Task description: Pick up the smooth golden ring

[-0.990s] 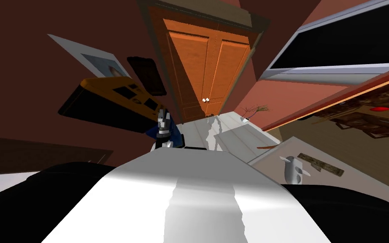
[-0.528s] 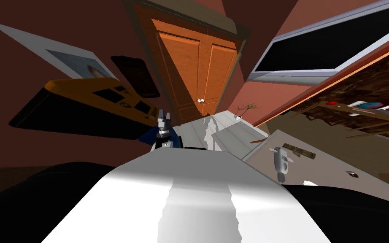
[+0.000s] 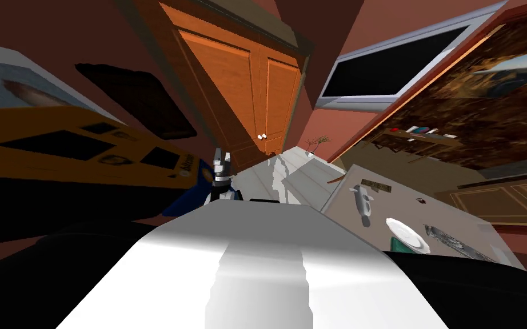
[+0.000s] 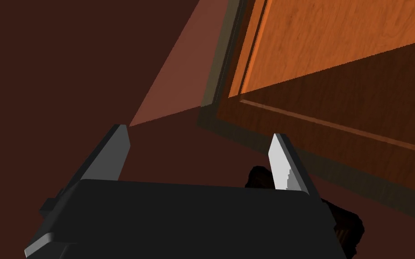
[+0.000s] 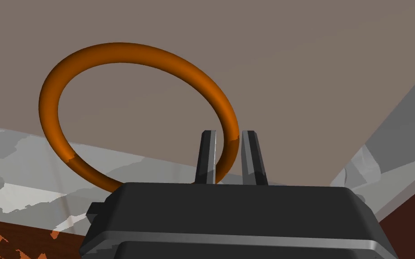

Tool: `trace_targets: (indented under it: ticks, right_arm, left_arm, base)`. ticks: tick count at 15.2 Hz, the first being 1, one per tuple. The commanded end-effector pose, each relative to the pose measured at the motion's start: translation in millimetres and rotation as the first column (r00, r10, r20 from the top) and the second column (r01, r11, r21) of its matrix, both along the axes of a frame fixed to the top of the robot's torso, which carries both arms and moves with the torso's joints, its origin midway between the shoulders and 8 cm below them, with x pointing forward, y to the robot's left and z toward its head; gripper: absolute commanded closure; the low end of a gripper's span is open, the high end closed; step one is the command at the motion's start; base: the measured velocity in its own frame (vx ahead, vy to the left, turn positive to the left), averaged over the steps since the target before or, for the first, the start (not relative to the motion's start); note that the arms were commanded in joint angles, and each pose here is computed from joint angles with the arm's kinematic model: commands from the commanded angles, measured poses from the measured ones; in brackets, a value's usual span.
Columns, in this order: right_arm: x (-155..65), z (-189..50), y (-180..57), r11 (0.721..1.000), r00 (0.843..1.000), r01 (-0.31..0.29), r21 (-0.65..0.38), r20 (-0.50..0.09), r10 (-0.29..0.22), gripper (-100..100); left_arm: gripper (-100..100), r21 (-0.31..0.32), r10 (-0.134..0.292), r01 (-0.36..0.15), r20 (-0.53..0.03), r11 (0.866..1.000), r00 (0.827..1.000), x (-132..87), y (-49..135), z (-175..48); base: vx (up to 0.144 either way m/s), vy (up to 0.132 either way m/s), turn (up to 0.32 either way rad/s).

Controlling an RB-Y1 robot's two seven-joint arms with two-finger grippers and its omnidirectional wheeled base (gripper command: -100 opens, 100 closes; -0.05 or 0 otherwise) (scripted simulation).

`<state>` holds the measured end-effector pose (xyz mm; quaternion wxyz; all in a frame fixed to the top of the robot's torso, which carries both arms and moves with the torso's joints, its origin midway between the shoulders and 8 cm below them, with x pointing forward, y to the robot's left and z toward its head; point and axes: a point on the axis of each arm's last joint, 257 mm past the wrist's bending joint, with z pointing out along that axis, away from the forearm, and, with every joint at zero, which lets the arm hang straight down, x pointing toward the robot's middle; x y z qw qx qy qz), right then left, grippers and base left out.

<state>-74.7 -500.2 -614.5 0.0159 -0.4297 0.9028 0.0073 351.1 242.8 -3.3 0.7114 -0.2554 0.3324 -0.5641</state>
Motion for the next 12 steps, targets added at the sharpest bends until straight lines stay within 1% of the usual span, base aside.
trace_targets:
  ticks: [1,2,3,4,5,6,7,8,9,10,11,12]
  right_arm:
    - [15,2,-9,0.999,0.999,-0.049,-0.003,0.000,0.049,100]
    - [15,2,-9,0.999,0.999,-0.049,-0.003,0.000,0.049,100]
    - [28,6,-17,0.995,0.995,-0.095,-0.003,0.000,0.095,100]
    - [27,6,-17,0.995,0.995,-0.099,-0.004,-0.002,0.099,100]
    - [39,9,-25,0.989,0.989,-0.148,-0.005,-0.006,0.148,100]
    - [39,9,-25,0.989,0.989,-0.148,-0.005,-0.006,0.148,100]
    - [39,9,-25,0.989,0.989,-0.148,-0.005,-0.006,0.148,100]
    - [50,13,-33,0.981,0.981,-0.195,-0.006,-0.010,0.195,100]
    - [50,13,-33,0.981,0.981,-0.195,-0.006,-0.010,0.195,100]
    - [61,17,-41,0.971,0.971,-0.240,-0.007,-0.016,0.240,100]
    - [61,17,-41,0.971,0.971,-0.240,-0.007,-0.016,0.240,100]
    - [58,15,-38,0.975,0.975,-0.222,-0.008,-0.012,0.222,100]
  left_arm:
    - [0,0.000,0.000,0.000,0.000,1.000,1.000,0,0.0,0]
    - [0,0.000,0.000,0.000,0.000,1.000,1.000,0,0.1,0]
    - [0,0.000,0.000,0.000,0.000,1.000,1.000,0,0.1,0]
    - [0,0.000,0.000,0.000,0.000,1.000,1.000,0,0.1,0]
    - [0,0.000,0.000,0.000,0.000,1.000,1.000,0,0.1,0]
    - [0,0.000,0.000,0.000,0.000,1.000,1.000,0,0.1,0]
    - [0,0.000,0.000,0.000,0.000,1.000,1.000,0,0.1,0]
    - [0,0.000,0.000,0.000,0.000,1.000,1.000,0,0.0,0]
    - [0,0.000,0.000,0.000,0.000,1.000,1.000,0,0.1,0]
    - [0,0.000,0.000,0.000,0.000,1.000,1.000,0,0.1,0]
    - [0,0.000,0.000,0.000,0.000,1.000,1.000,0,0.1,0]
    - [0,0.000,0.000,0.000,0.000,1.000,1.000,0,0.1,0]
  base:
    - [0.048,0.007,-0.265]
    - [0.064,0.013,-0.350]
    - [0.075,0.019,-0.481]
    - [0.078,0.032,-0.393]
    - [0.102,0.049,-0.408]
    - [0.105,0.043,-0.352]
    - [0.075,0.032,-0.129]
    - [0.080,0.034,-0.277]
    - [0.079,0.036,-0.324]
    - [0.087,0.034,-0.390]
    - [0.091,0.043,-0.346]
    - [0.049,0.032,-0.111]
